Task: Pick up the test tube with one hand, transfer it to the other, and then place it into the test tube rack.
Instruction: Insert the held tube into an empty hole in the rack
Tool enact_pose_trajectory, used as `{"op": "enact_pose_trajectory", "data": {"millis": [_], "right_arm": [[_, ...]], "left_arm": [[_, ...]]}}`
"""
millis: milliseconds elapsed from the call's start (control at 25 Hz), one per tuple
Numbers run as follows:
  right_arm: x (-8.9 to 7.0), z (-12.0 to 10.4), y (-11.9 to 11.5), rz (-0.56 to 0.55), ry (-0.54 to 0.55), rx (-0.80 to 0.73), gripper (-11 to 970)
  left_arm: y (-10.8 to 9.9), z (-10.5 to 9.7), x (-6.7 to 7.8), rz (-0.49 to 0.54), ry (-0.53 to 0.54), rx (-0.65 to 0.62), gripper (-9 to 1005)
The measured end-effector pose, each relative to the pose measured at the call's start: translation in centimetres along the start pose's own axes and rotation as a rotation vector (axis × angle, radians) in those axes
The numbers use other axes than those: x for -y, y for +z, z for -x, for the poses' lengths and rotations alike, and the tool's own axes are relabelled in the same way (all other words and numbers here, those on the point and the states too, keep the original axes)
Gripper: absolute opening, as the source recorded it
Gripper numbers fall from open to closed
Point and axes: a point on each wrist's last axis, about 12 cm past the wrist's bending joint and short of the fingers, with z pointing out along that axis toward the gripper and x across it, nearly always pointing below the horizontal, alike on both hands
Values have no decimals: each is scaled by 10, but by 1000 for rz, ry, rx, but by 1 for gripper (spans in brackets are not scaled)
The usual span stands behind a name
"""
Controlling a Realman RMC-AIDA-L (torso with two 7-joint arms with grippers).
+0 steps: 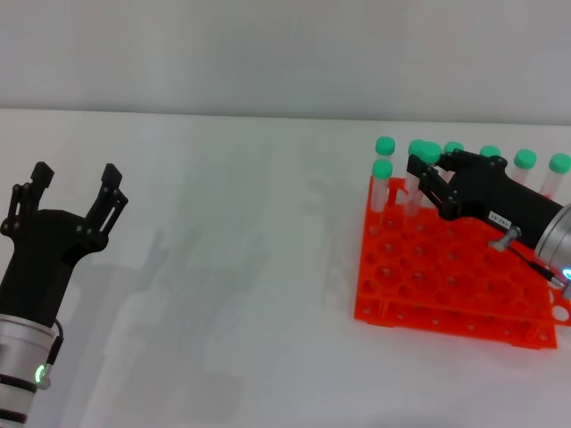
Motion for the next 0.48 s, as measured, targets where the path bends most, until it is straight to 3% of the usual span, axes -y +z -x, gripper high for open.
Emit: {"op": "enact_pose_trajectory", "data": {"millis": [480], "right_arm": [[-1,-3,1,17,-2,-32,214]], "left_arm": [[2,0,1,-10,0,1,893]]}}
